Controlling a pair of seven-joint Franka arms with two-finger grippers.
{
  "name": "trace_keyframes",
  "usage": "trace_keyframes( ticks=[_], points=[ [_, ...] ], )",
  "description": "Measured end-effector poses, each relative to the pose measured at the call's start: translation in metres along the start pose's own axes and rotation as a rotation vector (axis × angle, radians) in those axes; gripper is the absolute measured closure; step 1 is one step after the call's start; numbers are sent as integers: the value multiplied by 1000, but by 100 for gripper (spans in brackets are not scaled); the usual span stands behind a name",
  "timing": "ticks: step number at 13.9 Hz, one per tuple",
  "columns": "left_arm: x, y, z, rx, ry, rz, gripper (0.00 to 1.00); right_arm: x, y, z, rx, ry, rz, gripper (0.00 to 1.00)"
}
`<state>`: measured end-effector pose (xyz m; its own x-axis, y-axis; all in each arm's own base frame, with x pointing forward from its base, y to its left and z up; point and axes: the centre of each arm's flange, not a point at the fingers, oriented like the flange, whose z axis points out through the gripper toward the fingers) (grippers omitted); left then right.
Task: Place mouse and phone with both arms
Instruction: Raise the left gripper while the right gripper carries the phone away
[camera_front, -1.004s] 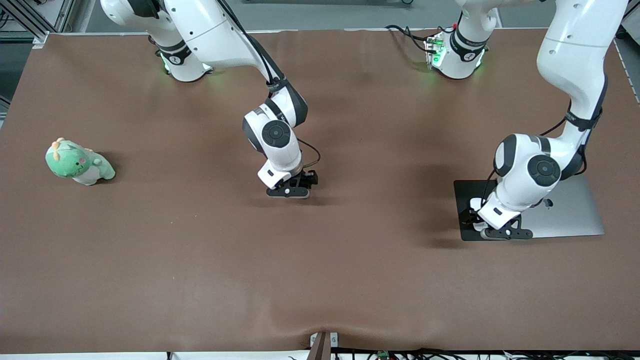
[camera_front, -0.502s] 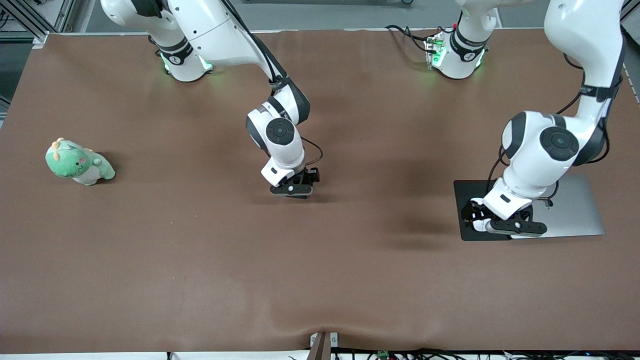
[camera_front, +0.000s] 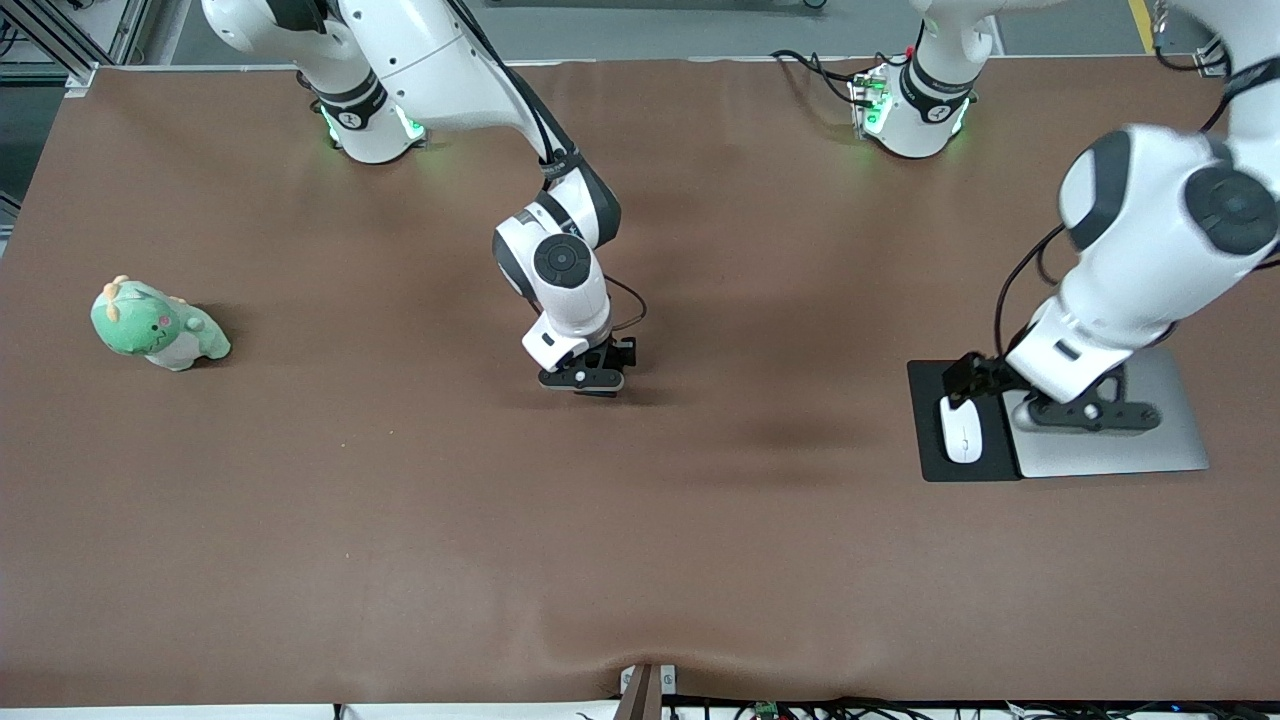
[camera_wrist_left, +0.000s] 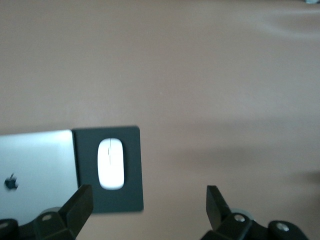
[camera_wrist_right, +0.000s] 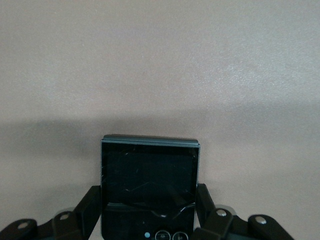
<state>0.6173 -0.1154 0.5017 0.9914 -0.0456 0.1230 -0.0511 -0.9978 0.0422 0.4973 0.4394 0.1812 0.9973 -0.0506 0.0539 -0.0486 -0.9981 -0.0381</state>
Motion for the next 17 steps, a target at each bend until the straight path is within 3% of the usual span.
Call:
trace_keyframes(
  ticks=[3,8,12,17],
  points=[
    [-7,8,-51,-1,-31,6,0,12,12,-10,-29,-11,44,20],
    [-17,31,-91,-3,-51,11,0,75,97,-120,-115,-65,139,20],
    [-31,40,-125,7,-43,7,0,118,215,-181,-162,-144,57,20],
    [-44,62,-133,10,-56,20,0,157,405,-206,-129,-204,-70,20]
  ],
)
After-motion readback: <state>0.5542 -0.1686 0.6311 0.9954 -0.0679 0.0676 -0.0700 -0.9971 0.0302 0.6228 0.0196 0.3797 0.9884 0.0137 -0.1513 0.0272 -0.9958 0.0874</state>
